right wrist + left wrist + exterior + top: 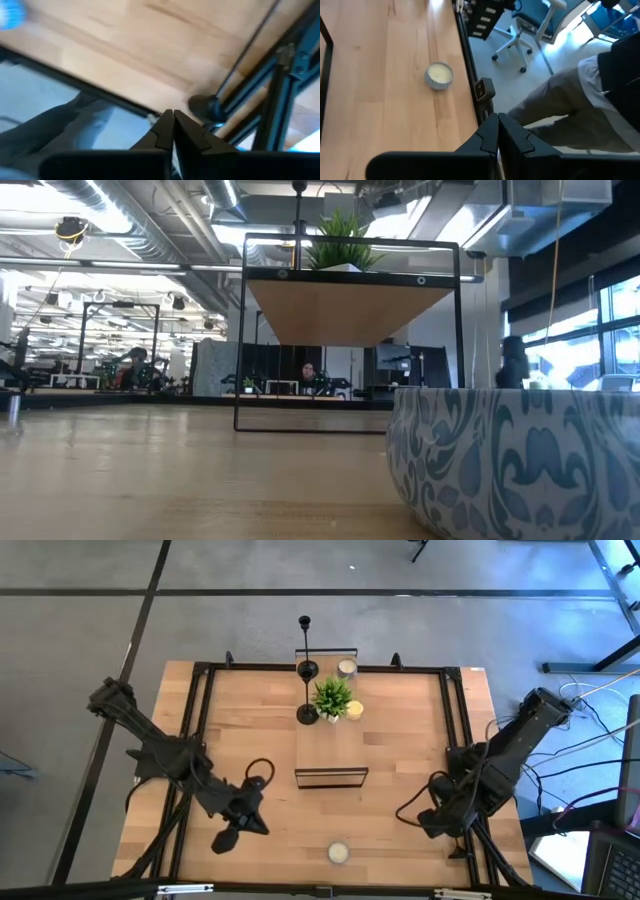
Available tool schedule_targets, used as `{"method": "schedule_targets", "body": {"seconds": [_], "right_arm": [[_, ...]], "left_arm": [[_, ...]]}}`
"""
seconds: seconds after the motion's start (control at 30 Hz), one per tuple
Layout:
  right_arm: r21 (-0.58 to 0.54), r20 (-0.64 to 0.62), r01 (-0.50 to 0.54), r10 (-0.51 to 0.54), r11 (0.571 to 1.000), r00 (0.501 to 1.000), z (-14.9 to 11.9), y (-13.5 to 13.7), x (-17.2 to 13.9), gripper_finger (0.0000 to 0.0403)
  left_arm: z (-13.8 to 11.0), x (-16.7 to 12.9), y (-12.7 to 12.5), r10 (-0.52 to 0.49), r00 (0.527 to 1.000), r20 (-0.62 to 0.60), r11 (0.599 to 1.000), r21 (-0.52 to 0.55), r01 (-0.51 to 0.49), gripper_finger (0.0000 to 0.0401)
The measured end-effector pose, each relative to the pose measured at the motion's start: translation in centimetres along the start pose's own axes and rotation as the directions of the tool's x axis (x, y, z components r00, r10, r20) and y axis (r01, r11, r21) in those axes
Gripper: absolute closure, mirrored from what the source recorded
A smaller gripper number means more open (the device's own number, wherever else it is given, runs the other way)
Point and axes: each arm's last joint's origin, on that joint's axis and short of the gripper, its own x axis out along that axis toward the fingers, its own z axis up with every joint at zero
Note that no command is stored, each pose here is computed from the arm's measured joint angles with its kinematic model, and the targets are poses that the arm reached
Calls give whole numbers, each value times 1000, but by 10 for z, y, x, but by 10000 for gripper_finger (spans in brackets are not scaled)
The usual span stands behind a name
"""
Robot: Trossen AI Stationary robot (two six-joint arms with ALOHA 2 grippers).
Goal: Pick & Place candle stick holders
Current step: Put the candle holder on the shelf
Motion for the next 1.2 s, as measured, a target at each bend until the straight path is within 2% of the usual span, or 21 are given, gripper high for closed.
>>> {"method": "schedule_targets", "body": {"seconds": [0.1,0.33,0.47,0.6,0.8,1.2], "right_arm": [[24,-12,60,-59,998,998,4,-6,13,349],[83,-49,181,-177,980,983,14,-20,44,222],[98,-68,167,-161,981,985,19,-24,64,180],[119,-101,147,-135,982,986,23,-28,83,179],[147,-141,260,-240,954,961,27,-45,99,195],[167,-150,223,-199,960,968,35,-54,121,200]], "left_arm": [[-4,5,-2,7,1000,-17,1000,-7,-7,399],[-7,6,-7,27,1000,-3,1000,-3,-27,399],[-8,6,-8,44,999,12,999,2,-44,399],[-9,6,-9,49,999,17,999,-1,-49,399],[-11,5,-13,53,998,25,999,-1,-53,399],[-11,5,-12,67,997,36,998,-3,-67,399]]}}
